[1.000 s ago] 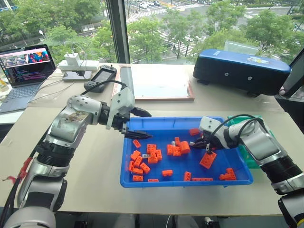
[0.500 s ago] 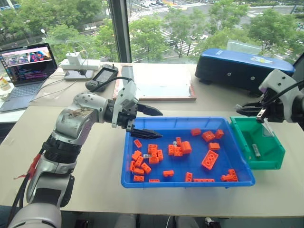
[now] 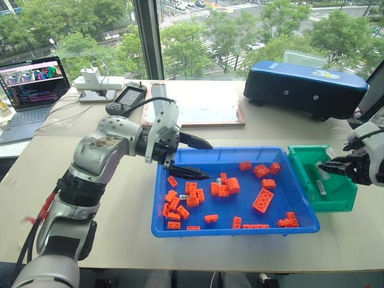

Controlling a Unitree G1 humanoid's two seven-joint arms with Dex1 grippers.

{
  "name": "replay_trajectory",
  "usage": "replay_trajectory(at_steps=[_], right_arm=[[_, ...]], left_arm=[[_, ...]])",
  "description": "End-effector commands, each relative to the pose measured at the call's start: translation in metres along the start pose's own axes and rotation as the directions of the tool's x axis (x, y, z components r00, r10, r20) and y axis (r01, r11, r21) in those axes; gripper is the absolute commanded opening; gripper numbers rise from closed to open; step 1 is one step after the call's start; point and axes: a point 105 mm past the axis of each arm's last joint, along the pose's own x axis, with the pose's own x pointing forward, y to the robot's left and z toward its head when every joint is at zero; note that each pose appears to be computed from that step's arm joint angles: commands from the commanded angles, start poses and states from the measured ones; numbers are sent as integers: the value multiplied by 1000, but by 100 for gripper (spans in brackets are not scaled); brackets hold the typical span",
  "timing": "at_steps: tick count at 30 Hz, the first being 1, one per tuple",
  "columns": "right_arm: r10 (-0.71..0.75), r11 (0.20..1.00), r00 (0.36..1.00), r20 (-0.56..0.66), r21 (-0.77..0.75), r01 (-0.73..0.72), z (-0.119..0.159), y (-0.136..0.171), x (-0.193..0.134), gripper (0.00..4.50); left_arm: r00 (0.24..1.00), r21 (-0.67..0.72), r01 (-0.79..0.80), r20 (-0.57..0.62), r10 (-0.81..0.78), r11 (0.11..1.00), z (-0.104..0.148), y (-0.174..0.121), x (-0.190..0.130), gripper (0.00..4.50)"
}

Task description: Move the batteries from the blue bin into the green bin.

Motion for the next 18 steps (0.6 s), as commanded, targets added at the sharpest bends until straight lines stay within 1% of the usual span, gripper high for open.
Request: replay_trajectory(at_steps=[1,2,4,5,7,8,9,10,11,12,13,15,18], right_arm=[[-66,994,997,41,-81,69,23,-9,-14,314],[-73,991,996,46,-106,78,28,-10,-16,355],[-72,987,995,63,-139,80,38,-8,-18,422],[-57,984,994,90,-162,71,47,-4,-19,445],[44,969,984,171,-245,0,73,20,-15,445],[172,942,965,197,-318,-103,84,49,-11,445],[260,914,944,205,-368,-172,90,69,-9,445],[323,885,935,146,-397,-243,84,87,-4,445],[355,845,931,85,-455,-281,77,100,1,445],[389,824,919,60,-468,-319,73,111,7,445],[426,809,903,53,-468,-355,71,121,12,445],[464,800,884,63,-458,-387,73,130,16,445],[549,725,835,31,-515,-457,68,156,31,445]], left_arm=[[1000,44,-17,-7,18,999,6,2,-2,427],[1000,43,-25,-9,26,999,6,3,-3,427],[999,39,-35,-10,36,999,5,5,-4,427],[999,34,-42,-13,42,999,5,6,-4,427],[997,26,-76,-31,77,997,2,12,-7,427],[993,22,-106,-48,107,994,-2,18,-9,427],[990,20,-125,-60,126,992,-4,21,-11,427],[987,23,-139,-77,140,990,-7,25,-13,427],[985,22,-147,-90,149,989,-10,27,-14,427],[982,21,-153,-105,154,988,-14,28,-15,427],[979,24,-157,-125,159,987,-18,29,-17,427],[976,28,-159,-145,162,987,-22,29,-18,427],[965,-10,-183,-193,178,983,-42,20,-32,427]])
